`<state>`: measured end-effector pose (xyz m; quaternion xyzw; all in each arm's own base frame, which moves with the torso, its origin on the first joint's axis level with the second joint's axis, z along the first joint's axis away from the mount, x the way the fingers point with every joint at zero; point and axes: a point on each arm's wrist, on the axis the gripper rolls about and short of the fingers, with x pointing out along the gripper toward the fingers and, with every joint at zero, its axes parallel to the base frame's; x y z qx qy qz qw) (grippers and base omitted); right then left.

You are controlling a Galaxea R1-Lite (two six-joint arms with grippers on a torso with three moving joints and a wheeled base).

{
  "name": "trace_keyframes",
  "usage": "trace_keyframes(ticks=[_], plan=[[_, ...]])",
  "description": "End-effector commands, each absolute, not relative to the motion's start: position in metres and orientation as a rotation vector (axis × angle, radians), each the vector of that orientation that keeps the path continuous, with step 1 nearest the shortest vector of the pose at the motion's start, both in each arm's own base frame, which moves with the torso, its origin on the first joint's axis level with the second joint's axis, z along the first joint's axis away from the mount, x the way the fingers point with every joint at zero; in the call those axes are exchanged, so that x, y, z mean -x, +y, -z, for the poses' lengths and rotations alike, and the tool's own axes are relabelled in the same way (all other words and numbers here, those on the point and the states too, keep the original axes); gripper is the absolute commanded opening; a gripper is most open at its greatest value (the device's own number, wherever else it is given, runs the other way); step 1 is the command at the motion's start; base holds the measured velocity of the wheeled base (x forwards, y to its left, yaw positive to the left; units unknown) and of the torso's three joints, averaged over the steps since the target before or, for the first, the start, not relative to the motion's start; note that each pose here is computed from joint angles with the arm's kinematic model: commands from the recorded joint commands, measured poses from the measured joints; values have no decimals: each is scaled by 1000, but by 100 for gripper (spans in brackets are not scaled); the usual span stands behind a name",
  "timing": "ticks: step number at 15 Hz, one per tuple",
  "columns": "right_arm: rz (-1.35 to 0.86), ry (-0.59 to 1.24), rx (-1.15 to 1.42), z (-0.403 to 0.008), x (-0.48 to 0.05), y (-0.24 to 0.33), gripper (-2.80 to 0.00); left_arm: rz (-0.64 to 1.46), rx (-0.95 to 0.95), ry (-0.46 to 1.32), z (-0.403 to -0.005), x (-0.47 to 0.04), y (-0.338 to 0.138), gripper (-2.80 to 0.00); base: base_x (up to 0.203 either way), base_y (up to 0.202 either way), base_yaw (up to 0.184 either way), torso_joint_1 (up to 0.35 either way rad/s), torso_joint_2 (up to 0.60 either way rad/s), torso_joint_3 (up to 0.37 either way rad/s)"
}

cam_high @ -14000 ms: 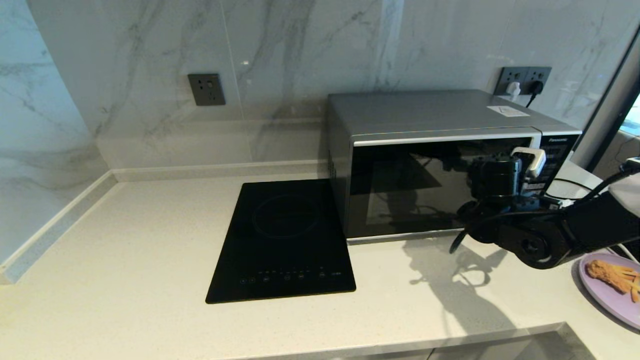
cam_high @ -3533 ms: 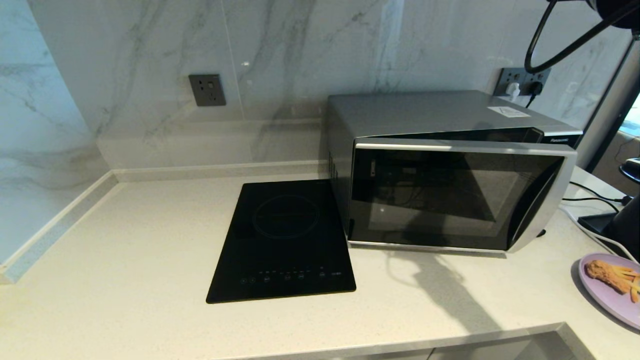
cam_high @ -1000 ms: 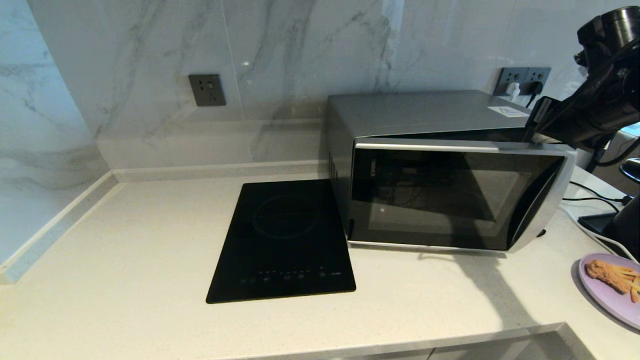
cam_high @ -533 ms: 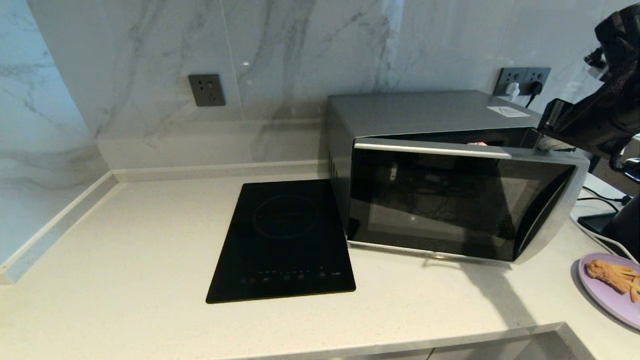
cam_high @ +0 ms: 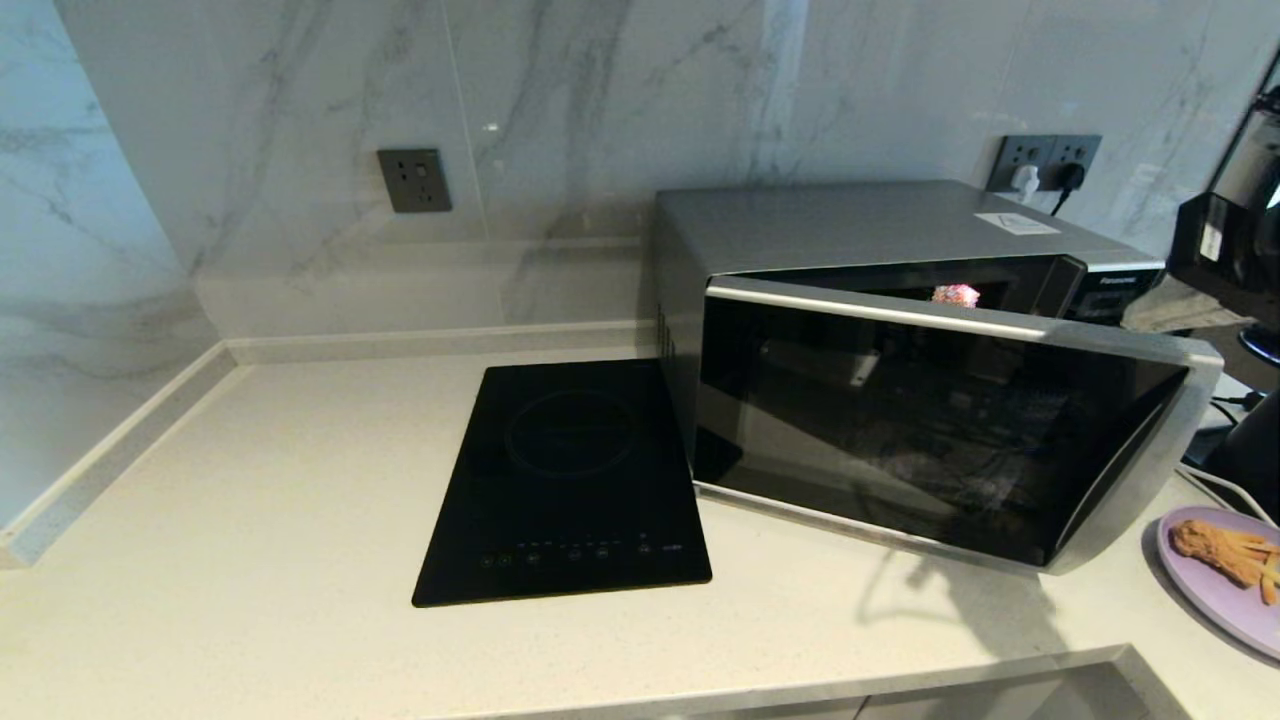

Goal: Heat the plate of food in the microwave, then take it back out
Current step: Open the microwave oven

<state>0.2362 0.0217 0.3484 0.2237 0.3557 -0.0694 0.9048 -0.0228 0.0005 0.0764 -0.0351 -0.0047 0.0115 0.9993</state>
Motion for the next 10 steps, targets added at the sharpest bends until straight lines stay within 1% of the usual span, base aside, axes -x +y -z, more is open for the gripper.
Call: trace_keyframes(ticks=[1,3,6,10], plan=[[106,705,-465,-359,-205,24,-280,-24,71,-9,-76,23,0,-280,0,0,0,0,0,0],[153,715,-457,-353,-218,21,-280,-24,71,-9,-76,23,0,-280,0,0,0,0,0,0],[280,708,-418,-338,-250,19,-280,-24,71,-9,-76,23,0,-280,0,0,0,0,0,0],[315,690,-403,-328,-276,20,-280,-24,71,-9,-76,23,0,-280,0,0,0,0,0,0]])
